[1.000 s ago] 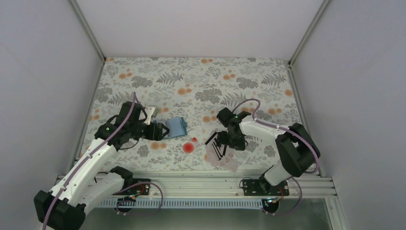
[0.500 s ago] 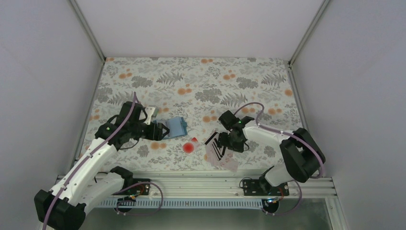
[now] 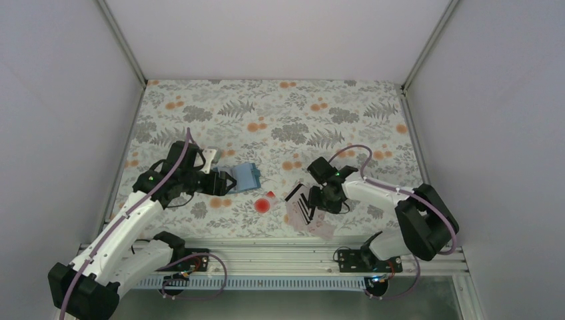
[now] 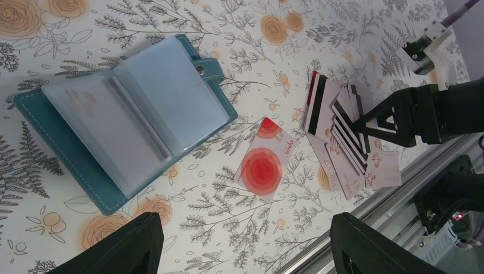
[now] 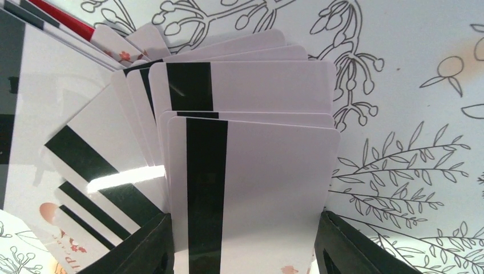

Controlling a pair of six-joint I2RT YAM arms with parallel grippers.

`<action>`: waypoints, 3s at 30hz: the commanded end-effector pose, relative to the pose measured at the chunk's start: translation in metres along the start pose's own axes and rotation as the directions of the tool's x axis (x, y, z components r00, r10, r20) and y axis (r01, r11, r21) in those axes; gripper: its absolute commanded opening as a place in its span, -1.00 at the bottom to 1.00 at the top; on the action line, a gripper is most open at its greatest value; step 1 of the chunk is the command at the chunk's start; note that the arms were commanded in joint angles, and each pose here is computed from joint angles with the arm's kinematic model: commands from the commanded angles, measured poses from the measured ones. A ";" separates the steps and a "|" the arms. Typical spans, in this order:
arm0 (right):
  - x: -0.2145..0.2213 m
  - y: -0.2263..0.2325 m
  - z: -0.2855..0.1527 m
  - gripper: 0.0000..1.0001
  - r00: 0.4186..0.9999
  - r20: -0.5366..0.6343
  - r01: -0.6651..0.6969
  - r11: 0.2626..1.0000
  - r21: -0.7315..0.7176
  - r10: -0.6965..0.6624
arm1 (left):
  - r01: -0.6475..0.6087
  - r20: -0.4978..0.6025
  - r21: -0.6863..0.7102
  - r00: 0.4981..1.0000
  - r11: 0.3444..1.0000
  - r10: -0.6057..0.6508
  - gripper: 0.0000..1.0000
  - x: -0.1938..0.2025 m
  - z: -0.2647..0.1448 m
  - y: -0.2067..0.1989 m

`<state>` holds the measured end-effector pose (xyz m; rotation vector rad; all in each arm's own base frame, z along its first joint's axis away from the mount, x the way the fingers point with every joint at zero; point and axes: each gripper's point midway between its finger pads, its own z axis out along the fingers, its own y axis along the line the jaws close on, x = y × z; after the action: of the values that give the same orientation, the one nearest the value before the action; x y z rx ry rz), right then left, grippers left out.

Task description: Put the credit cards into the card holder

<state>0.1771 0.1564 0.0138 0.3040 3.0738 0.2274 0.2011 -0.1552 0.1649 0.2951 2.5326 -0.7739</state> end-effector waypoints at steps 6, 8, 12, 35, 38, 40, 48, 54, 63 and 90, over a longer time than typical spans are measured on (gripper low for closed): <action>0.011 -0.010 -0.013 0.04 0.999 -0.035 0.005 0.999 0.051 -0.003 | -0.005 -0.005 0.006 1.000 1.000 0.005 0.48 0.001 0.003 0.001; 0.008 -0.006 -0.020 0.04 1.000 -0.025 0.011 0.999 0.038 -0.010 | -0.004 -0.006 0.007 1.000 1.000 0.004 0.48 0.001 0.003 0.001; 0.003 0.003 -0.034 0.07 1.000 -0.009 0.028 1.000 0.008 -0.028 | -0.003 -0.008 0.007 1.000 1.000 0.003 0.48 0.001 0.003 0.001; -0.084 0.114 -0.151 0.15 0.689 0.605 0.598 0.785 -0.161 -0.400 | 0.063 0.024 0.334 0.997 0.940 -0.075 0.42 -0.103 -0.032 -0.095; -0.090 0.127 -0.169 0.14 0.618 0.672 0.654 0.741 -0.151 -0.408 | 0.027 0.049 0.391 0.997 0.920 -0.051 0.38 -0.122 -0.039 -0.114; -0.091 0.138 -0.181 0.13 0.592 0.700 0.681 0.712 -0.168 -0.401 | -0.011 0.076 0.410 0.997 0.912 -0.022 0.34 -0.132 -0.042 -0.123; -0.093 0.164 -0.222 0.11 0.550 0.753 0.722 0.658 -0.213 -0.360 | -0.067 0.099 0.399 0.995 0.914 0.029 0.19 -0.156 -0.025 -0.148; -0.088 0.175 -0.238 0.11 0.524 0.763 0.760 0.612 -0.218 -0.379 | -0.081 0.141 0.356 0.989 0.931 0.031 0.00 -0.175 -0.016 -0.158; -0.086 0.182 -0.246 0.11 0.514 0.761 0.779 0.588 -0.220 -0.396 | -0.101 0.181 0.310 0.982 0.946 0.045 -0.26 -0.194 -0.010 -0.157; -0.092 0.180 -0.249 0.10 0.519 0.758 0.761 0.616 -0.201 -0.394 | -0.092 0.164 0.272 0.985 0.958 0.048 -0.52 -0.185 0.000 -0.156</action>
<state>0.2839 0.2723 0.2701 -0.6077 2.1428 0.7094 0.3115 -0.2964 0.3298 0.4041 2.2585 -1.0977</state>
